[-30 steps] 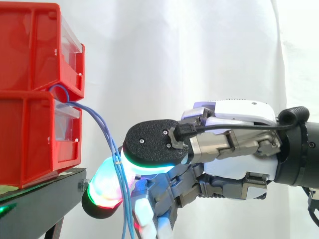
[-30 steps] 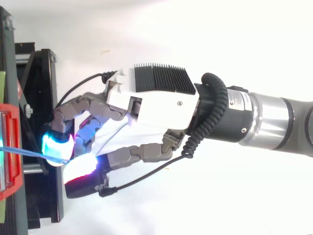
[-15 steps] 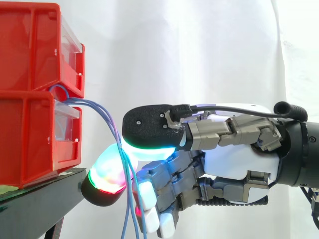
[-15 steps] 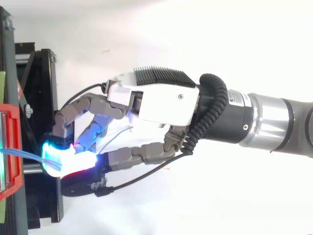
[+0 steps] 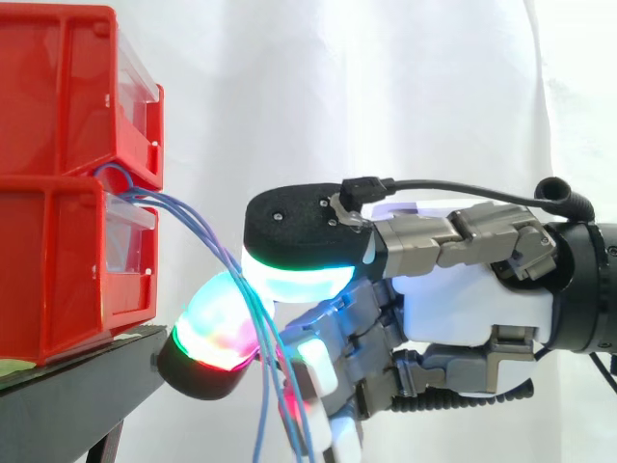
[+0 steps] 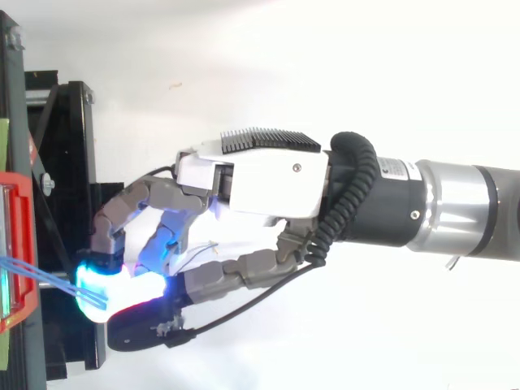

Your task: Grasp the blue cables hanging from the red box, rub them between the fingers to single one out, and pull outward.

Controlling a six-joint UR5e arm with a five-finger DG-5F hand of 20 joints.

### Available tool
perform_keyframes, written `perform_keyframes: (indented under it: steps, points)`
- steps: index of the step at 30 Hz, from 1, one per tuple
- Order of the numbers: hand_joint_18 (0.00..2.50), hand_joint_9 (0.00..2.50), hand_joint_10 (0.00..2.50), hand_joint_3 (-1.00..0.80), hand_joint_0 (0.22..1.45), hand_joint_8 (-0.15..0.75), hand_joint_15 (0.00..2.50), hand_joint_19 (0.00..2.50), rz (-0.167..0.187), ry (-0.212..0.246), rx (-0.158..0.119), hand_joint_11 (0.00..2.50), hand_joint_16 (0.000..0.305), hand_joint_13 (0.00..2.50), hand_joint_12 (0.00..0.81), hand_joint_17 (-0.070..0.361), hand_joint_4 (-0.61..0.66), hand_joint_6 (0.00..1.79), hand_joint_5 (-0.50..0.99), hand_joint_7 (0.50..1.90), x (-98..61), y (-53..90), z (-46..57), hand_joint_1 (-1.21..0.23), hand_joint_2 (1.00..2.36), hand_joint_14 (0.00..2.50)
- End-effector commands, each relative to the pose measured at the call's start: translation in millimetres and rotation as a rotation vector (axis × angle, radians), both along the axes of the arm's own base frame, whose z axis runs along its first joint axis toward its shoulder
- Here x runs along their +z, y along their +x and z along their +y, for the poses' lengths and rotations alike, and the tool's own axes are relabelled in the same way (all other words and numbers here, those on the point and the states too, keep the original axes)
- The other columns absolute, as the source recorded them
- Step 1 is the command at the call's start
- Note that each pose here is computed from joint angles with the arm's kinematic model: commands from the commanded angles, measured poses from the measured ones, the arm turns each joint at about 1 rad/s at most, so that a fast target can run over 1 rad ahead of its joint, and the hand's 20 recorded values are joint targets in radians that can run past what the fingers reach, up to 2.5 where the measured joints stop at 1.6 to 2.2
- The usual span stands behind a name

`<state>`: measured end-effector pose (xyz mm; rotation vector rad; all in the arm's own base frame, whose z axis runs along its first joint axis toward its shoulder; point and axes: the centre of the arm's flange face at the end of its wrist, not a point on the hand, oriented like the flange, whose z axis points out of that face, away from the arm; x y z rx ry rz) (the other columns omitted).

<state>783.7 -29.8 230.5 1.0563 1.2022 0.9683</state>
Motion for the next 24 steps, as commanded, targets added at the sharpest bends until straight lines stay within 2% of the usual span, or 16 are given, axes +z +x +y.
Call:
perform_keyframes:
  steps: [1, 2, 7, 10, 15, 17, 24]
  points:
    - [0.97, 1.14, 0.01, -0.07, 0.62, 0.357, 0.73, 0.69, 0.04, 0.04, 0.007, 0.85, 0.055, 1.09, 0.371, 0.123, 0.09, 0.93, -0.13, 0.7, 12.4, -8.5, 0.6, -0.74, 1.01, 0.02]
    - [0.97, 1.14, 0.01, -0.06, 0.62, 0.358, 0.73, 0.69, 0.058, 0.044, 0.007, 0.85, 0.055, 1.09, 0.369, 0.123, 0.09, 0.93, -0.13, 0.71, 13.7, -11.1, 0.2, -0.74, 1.01, 0.02]
    - [0.97, 1.13, 0.01, -0.07, 0.63, 0.36, 0.7, 0.68, 0.091, 0.039, 0.009, 0.82, 0.054, 1.09, 0.365, 0.121, 0.09, 0.93, -0.14, 0.7, 25.8, -18.7, 1.2, -0.75, 1.01, 0.02]
    - [0.98, 1.05, 0.01, -0.06, 0.62, 0.361, 0.62, 0.66, 0.094, 0.042, 0.011, 0.7, 0.054, 1.08, 0.37, 0.121, 0.09, 0.93, -0.14, 0.69, 36.5, -22.4, 1.7, -0.75, 1.01, 0.02]
    - [0.99, 1.01, 0.01, -0.07, 0.62, 0.353, 0.63, 0.66, 0.091, 0.042, 0.009, 0.69, 0.055, 1.07, 0.377, 0.123, 0.08, 0.93, -0.13, 0.69, 50.8, -26.6, 0.8, -0.76, 1.01, 0.02]
    - [0.98, 1.01, 0.01, -0.08, 0.62, 0.352, 0.64, 0.66, 0.104, 0.04, 0.01, 0.71, 0.054, 1.06, 0.378, 0.122, 0.08, 0.93, -0.14, 0.7, 49.6, -28.0, 0.7, -0.76, 1.01, 0.02]
    - [0.92, 0.96, 0.01, -0.18, 0.64, 0.308, 0.69, 0.69, 0.125, 0.042, 0.008, 0.76, 0.049, 1.02, 0.347, 0.111, 0.07, 0.94, -0.16, 0.69, 59.6, -34.4, 0.4, -0.85, 1.02, 0.02]
